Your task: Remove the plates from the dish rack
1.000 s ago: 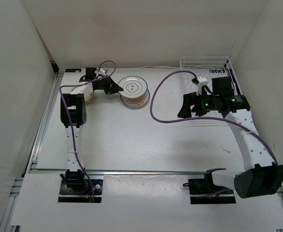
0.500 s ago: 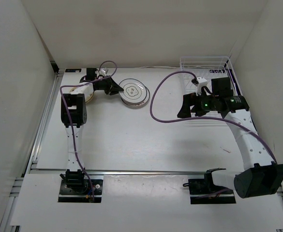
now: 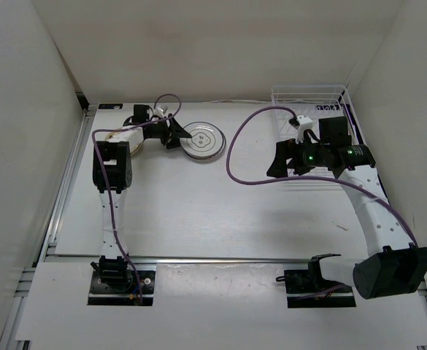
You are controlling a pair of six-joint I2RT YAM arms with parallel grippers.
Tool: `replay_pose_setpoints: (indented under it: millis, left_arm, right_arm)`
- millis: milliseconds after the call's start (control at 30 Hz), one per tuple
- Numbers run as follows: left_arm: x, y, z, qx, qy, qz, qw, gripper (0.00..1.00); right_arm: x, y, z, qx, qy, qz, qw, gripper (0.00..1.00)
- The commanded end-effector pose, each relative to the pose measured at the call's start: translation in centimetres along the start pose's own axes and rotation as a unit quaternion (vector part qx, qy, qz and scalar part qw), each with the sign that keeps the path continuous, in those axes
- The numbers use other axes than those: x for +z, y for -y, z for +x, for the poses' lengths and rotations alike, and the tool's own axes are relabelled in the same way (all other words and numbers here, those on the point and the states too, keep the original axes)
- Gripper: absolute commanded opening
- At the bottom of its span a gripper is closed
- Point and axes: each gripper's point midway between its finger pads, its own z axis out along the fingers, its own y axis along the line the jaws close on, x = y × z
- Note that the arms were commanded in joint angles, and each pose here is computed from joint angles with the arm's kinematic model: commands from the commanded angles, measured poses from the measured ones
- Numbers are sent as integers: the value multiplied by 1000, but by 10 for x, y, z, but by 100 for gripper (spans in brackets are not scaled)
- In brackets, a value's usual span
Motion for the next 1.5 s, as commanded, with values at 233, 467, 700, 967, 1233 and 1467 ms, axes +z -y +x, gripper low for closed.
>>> replay_pose_setpoints:
  millis: [233, 467, 700, 967, 1233, 1467]
  left_arm:
    - [-20, 56, -7, 112, 29, -10, 993, 79]
    - [-23, 57, -5, 137, 39, -59, 988, 88]
    - [-26, 65, -9, 176, 54, -94, 978, 90]
    - [-26, 60, -4, 191, 59, -146, 969, 90]
    - [-37, 56, -12, 215, 91, -226, 946, 92]
    - [-52, 42, -12, 206, 107, -279, 932, 93]
  right_arm:
    - [-8, -13, -1, -6, 33, -19, 999, 99]
    - [-11, -14, 2, 1, 43, -19, 999, 99]
    - [-11, -16, 5, 3, 46, -24, 999, 99]
    - [-13, -18, 2, 2, 53, -24, 998, 99]
    - [-16, -19, -13, -2, 66, -23, 998, 99]
    - [-16, -18, -15, 3, 66, -23, 998, 99]
